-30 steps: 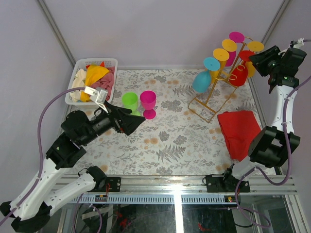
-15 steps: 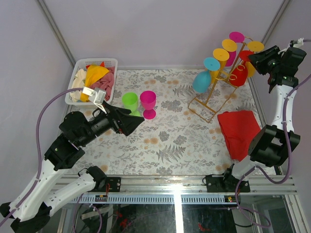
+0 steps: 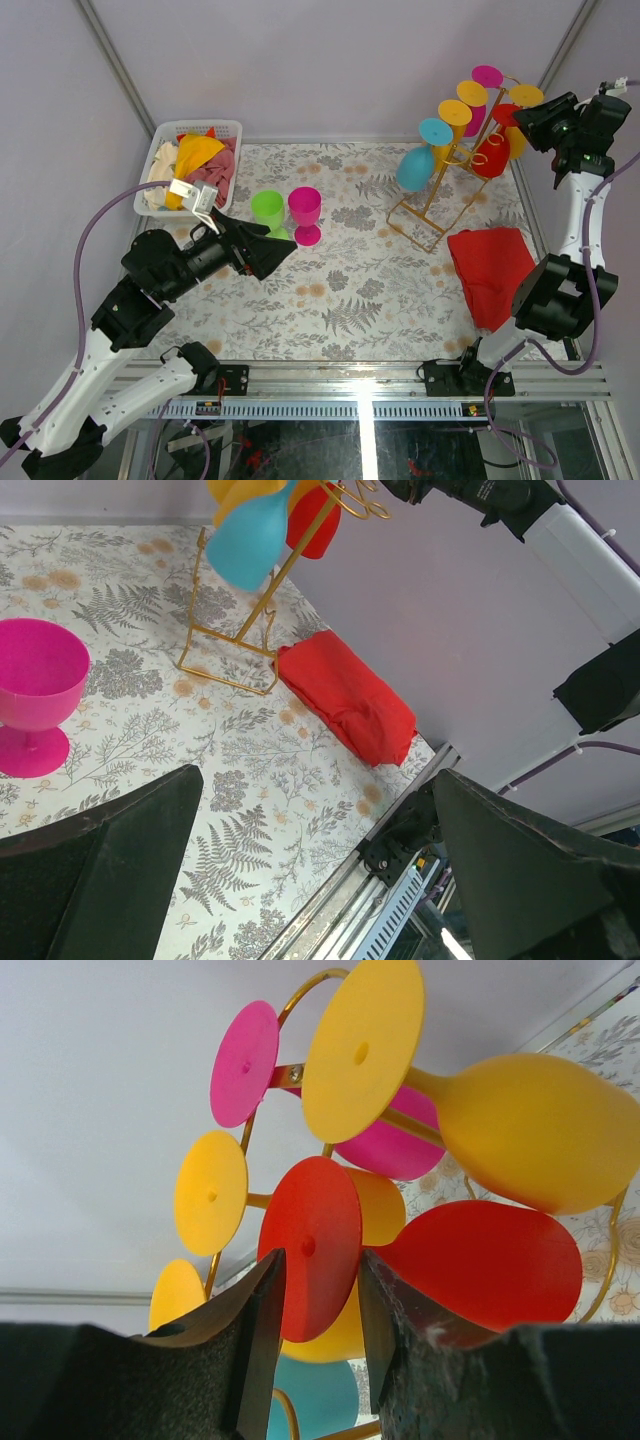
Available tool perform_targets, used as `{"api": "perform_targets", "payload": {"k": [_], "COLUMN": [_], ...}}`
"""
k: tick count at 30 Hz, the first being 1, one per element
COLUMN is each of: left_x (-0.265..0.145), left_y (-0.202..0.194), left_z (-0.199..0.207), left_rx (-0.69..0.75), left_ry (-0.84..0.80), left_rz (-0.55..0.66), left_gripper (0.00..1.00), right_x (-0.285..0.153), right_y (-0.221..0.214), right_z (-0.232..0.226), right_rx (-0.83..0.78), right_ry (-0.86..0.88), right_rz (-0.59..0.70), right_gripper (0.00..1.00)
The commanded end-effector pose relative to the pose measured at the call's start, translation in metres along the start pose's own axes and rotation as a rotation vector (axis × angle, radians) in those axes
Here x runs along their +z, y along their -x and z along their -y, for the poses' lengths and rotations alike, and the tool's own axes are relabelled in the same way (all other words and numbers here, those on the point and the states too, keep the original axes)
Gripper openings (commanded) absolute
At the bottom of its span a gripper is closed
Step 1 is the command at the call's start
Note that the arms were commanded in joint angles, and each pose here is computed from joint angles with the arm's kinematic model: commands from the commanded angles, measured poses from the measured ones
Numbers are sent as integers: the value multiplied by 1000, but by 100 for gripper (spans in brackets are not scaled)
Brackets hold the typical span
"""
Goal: Take the wine glass off the wine glass rack
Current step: Pick up the wine glass from the wine rack.
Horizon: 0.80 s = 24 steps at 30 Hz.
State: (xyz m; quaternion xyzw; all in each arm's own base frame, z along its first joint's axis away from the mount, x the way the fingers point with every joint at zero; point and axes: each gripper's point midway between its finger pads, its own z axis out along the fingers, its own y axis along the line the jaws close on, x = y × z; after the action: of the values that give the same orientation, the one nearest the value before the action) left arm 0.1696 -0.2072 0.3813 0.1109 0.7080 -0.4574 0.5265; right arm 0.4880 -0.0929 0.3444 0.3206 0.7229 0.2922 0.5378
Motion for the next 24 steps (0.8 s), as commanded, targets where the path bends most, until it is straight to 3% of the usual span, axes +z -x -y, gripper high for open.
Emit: {"api": "perform_targets", "payload": {"k": [1, 6, 24], "left_x": [-5, -5, -3], "left_y": [14, 15, 13], "left_z": [4, 4, 5], "left_rx": [9, 9, -10], "left_ry": [-1, 0, -5], "left_rz": [48, 52, 45], "left_gripper": [100, 100, 100], "right_x": [-5, -6, -25], "right_y": [23, 22, 28], "right_z": [-21, -20, -26], "right_rx": [-41, -49, -67], "right_ry": [33, 31, 9], "right_rz": [71, 65, 122], "right_gripper": [38, 24, 8]}}
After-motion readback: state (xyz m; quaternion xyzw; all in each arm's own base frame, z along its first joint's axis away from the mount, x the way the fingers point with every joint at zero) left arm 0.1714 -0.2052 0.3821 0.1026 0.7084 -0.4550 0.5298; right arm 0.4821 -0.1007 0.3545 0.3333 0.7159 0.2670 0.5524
